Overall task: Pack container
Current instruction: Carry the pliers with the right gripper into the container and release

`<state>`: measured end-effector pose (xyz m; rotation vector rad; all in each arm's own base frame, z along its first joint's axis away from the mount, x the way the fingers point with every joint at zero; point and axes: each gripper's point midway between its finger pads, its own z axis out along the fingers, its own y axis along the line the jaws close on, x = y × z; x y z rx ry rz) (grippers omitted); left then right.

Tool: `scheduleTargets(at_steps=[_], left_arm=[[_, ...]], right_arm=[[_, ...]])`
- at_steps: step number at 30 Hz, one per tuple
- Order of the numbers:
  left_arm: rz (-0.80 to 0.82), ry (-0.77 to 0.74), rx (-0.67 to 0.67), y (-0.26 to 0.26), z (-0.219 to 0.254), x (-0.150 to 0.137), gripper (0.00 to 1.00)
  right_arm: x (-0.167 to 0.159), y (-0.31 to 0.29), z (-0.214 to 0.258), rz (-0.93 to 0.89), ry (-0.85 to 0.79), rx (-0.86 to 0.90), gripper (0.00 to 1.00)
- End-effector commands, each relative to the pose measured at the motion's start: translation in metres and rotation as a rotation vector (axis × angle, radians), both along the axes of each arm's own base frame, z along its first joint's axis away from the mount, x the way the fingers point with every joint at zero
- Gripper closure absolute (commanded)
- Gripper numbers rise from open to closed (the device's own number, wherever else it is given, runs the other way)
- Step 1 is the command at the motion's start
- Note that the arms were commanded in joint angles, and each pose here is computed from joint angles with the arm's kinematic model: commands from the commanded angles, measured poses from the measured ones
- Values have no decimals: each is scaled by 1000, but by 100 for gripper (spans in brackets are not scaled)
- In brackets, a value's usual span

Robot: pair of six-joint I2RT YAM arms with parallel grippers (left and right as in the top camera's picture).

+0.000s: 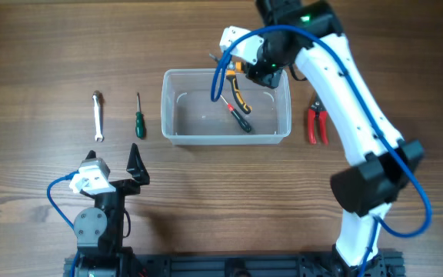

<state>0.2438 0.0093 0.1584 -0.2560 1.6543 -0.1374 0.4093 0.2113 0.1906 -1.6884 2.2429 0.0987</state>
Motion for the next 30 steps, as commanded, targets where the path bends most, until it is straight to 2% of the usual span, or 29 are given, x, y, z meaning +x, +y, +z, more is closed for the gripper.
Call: scheduleTargets(at_steps=[1,15,30], left_arm=[[2,-7,-6,1,0,0,0],[2,-7,-6,1,0,0,0],[2,-7,-6,1,0,0,0]], right_arm=[[-2,15,-22,47,56,15,96],[-23,51,-49,121,161,64,95],[-22,55,-93,119,252,36,95]])
